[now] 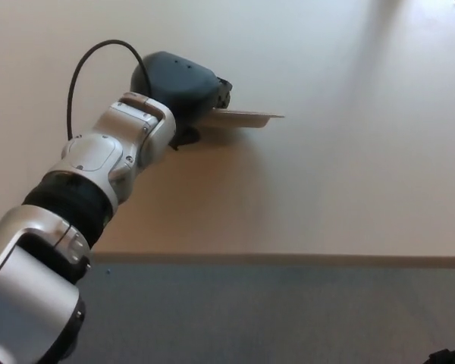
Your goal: A person passes a plate to the robot and the robot grabs it with its left hand and places it at the centre of the table infront of it
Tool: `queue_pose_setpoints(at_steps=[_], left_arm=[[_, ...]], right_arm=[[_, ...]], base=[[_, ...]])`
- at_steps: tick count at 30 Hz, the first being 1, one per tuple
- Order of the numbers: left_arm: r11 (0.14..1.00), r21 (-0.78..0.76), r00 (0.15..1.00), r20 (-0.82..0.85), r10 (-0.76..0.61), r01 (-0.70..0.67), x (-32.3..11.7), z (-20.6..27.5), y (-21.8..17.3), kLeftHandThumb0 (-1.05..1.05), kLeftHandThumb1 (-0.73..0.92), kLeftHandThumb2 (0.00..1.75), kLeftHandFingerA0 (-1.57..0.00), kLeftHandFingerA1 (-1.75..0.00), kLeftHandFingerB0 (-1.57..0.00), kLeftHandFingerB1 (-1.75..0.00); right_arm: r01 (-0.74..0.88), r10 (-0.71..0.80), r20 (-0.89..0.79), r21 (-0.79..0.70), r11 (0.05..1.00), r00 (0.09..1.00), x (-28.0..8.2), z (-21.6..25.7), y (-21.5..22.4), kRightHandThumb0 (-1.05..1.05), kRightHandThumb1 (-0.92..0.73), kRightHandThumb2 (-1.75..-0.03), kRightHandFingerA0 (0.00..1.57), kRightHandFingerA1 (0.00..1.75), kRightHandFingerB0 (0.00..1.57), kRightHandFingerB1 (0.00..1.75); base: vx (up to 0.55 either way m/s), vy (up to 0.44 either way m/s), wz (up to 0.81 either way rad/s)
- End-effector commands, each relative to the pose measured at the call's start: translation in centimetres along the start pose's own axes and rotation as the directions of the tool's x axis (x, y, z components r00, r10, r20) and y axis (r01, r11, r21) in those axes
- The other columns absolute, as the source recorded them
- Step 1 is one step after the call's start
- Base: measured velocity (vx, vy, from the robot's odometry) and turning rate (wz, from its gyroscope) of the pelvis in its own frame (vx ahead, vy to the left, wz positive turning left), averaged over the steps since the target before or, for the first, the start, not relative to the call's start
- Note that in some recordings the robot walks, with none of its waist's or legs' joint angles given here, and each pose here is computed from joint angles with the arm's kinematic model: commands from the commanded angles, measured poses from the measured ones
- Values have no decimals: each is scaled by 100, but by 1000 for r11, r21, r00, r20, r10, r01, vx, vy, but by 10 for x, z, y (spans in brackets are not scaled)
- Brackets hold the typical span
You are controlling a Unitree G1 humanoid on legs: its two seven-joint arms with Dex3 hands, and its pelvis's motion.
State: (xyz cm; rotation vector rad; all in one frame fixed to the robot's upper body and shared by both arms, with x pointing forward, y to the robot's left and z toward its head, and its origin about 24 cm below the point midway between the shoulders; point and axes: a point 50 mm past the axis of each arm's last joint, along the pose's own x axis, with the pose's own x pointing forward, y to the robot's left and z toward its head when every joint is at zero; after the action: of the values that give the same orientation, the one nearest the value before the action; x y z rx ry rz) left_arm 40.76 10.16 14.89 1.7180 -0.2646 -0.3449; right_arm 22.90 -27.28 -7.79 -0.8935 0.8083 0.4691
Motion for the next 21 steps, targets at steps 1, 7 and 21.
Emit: queue_pose_setpoints(at_steps=[1, 7, 21], left_arm=[[938, -228, 949, -114, -293, 262, 2, -17, 6, -73, 47, 78, -46, -52, -11, -36], [725, -541, 839, -64, -540, 426, 1, -21, 3, -61, 34, 80, 0, -11, -1, -19], [571, -604, 719, 4, -695, 556, -6, -28, 4, -80, 40, 90, -1, -6, 0, -1]], right_arm=[[-4, 4, -3, -20, 1000, 1000, -4, -3, -11, -65, -71, -61, 58, 60, 47, 48], [0, 0, -10, -28, 1000, 1000, -3, 1, -16, -65, -70, -61, 59, 60, 48, 48], [8, -8, 8, -19, 1000, 1000, -3, 9, -25, -64, -68, -61, 56, 59, 44, 46]], base=[[0, 0, 0], [0, 0, 0], [0, 0, 0]])
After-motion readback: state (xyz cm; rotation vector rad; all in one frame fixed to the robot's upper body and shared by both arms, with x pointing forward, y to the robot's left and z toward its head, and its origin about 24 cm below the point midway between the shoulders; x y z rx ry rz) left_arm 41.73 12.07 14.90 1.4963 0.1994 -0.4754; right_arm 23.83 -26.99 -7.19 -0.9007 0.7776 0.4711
